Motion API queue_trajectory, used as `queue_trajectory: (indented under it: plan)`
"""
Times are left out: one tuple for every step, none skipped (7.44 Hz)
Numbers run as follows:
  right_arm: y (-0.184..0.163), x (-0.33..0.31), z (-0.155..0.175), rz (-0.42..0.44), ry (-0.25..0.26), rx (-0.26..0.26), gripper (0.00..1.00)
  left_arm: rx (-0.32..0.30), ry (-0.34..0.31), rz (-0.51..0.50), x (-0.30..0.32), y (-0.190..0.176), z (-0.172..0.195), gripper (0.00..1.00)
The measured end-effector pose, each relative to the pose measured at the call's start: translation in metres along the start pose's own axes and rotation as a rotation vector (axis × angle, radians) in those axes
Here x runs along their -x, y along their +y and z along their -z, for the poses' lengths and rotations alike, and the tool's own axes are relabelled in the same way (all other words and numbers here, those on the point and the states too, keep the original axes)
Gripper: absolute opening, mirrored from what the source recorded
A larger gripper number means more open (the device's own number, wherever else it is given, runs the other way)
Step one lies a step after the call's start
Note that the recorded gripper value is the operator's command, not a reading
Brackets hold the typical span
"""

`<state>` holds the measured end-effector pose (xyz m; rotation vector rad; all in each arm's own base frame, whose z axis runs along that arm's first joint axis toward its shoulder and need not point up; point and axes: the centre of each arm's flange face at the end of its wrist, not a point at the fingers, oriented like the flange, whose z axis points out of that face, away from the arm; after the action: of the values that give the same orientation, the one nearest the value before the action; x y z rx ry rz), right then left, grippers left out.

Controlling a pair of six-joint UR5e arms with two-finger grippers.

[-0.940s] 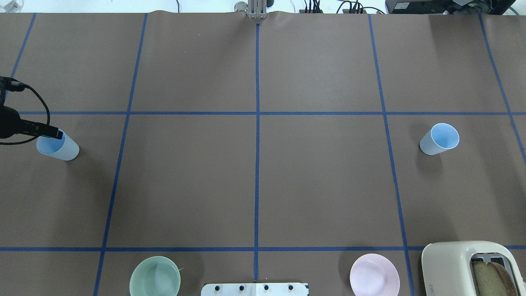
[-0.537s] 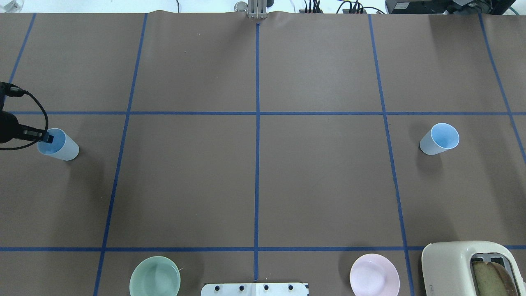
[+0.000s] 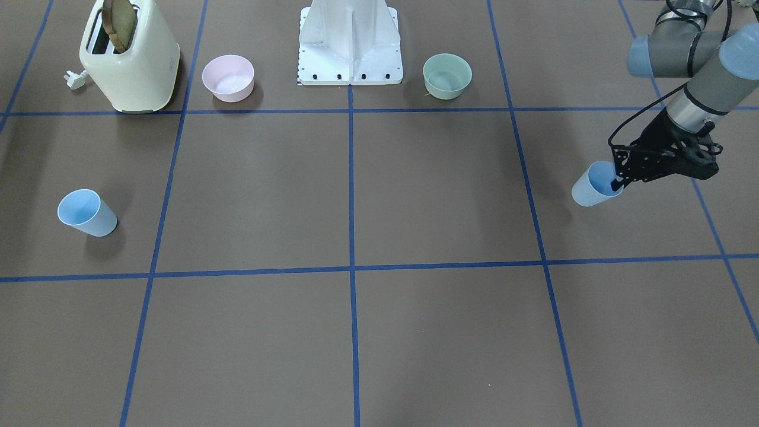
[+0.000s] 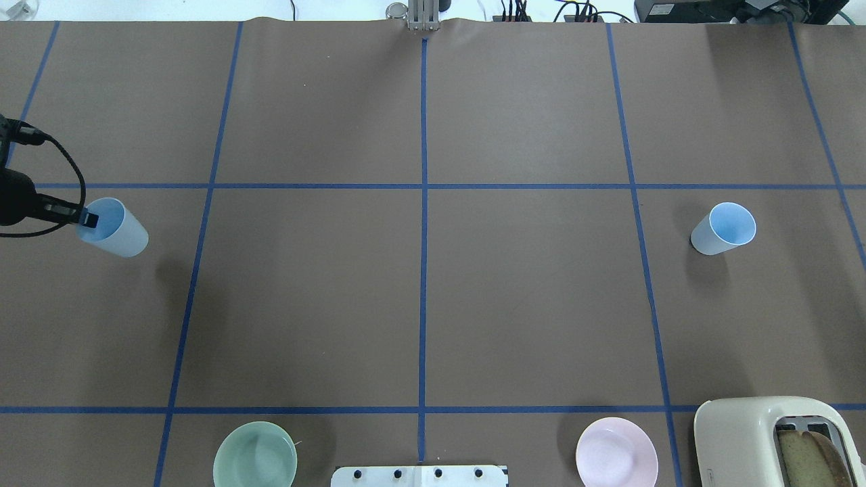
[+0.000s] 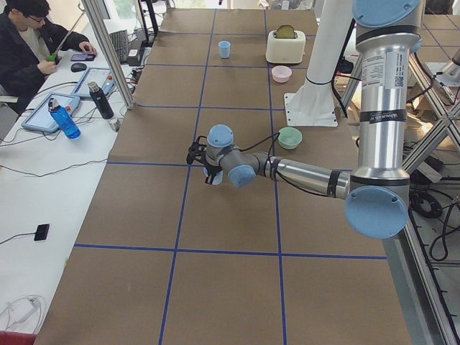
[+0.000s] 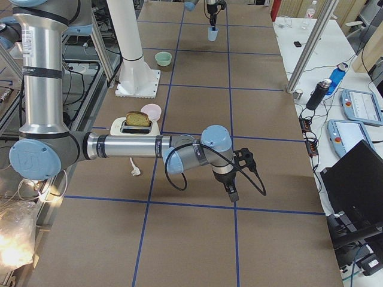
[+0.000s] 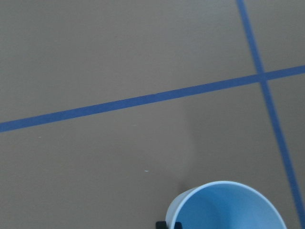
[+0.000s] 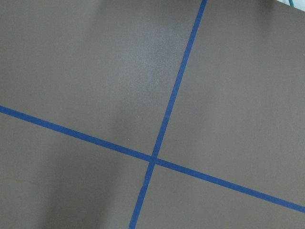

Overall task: Stack blue cups with both arms
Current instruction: 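Carry the light-blue cup with the left gripper to the table center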

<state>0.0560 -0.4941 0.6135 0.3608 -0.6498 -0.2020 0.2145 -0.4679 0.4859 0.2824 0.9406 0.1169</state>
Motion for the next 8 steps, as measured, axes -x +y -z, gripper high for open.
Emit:
queue_trajectory:
  plan:
    - [0.0,0.0,0.0,0.0,0.0,0.0,1.0,-0.007,0.01,0.029,-0.042,-0.03,0.012,0.0]
    - [0.0,0.0,0.0,0.0,0.0,-0.001,1.0,-0.017,0.015,0.059,-0.091,-0.057,0.015,0.0]
    - [-0.001,0.0,0.0,0.001,0.0,-0.001,1.0,-0.022,0.01,0.083,-0.152,-0.073,0.004,0.0]
    - [-0.001,0.0,0.0,0.001,0.0,-0.001,1.0,-0.013,-0.01,0.112,-0.226,-0.079,-0.012,0.0]
    - [-0.001,0.0,0.0,0.0,0.0,-0.001,1.0,-0.002,-0.042,0.141,-0.302,-0.078,-0.026,0.0]
    - [-0.001,0.0,0.0,0.0,-0.001,-0.001,1.0,0.004,-0.073,0.163,-0.366,-0.072,-0.041,0.0]
    - [-0.001,0.0,0.0,0.0,-0.001,-0.001,1.0,0.006,-0.094,0.175,-0.409,-0.065,-0.058,0.0]
    - [-0.001,0.0,0.0,-0.001,-0.001,-0.001,1.0,0.005,-0.104,0.174,-0.432,-0.059,-0.071,0.0]
